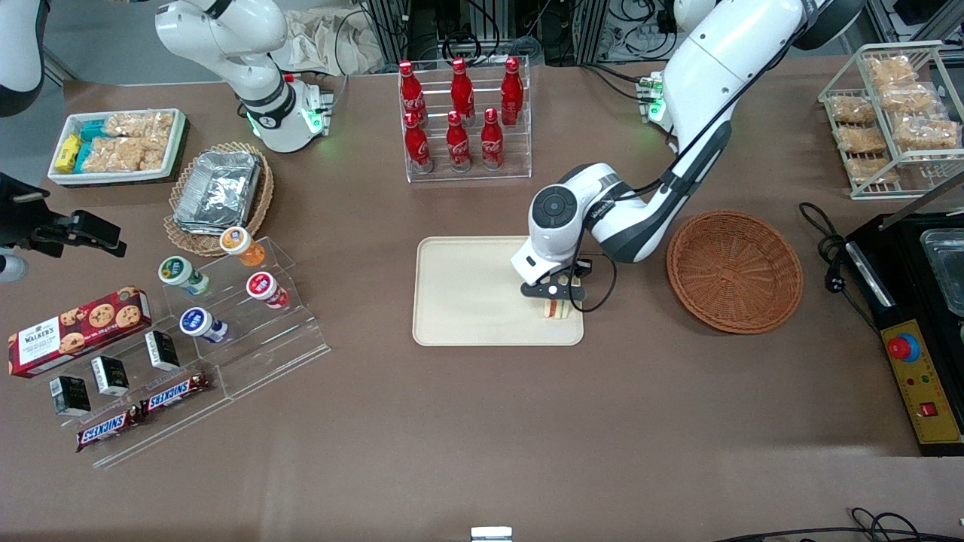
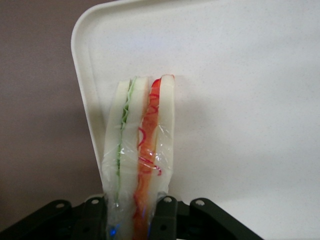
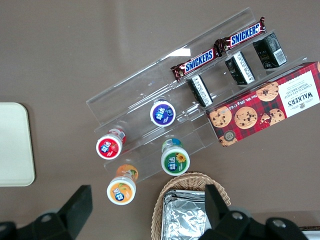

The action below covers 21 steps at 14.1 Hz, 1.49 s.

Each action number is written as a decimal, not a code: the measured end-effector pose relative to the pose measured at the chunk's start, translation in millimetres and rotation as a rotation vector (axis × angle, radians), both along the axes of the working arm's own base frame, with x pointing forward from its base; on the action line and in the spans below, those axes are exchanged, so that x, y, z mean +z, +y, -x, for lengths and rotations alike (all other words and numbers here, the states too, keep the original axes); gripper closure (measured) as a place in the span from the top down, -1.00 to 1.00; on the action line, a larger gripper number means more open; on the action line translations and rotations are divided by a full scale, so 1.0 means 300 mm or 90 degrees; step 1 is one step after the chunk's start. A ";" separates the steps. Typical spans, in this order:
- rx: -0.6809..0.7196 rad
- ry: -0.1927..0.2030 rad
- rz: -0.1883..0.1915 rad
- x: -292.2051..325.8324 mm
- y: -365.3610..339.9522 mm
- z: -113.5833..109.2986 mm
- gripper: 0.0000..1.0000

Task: Place sandwich from basket to tray
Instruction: 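Set the sandwich on the tray and open the left gripper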

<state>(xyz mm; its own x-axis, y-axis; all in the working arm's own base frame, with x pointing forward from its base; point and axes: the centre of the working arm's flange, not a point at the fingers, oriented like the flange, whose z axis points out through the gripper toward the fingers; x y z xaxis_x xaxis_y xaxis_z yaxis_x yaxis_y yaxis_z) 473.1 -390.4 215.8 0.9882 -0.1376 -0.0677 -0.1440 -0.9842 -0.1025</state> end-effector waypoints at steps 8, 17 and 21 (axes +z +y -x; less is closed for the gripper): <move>-0.012 -0.008 -0.008 -0.017 0.001 -0.006 0.52; -0.007 -0.010 -0.008 -0.015 0.005 -0.014 1.00; -0.001 -0.015 -0.004 -0.002 0.008 -0.031 1.00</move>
<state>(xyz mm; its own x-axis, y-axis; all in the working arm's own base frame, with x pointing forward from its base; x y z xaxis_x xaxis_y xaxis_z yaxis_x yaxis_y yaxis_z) 482.5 -388.0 215.1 0.9893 -0.1389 -0.0451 -0.1432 -0.9833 -0.1126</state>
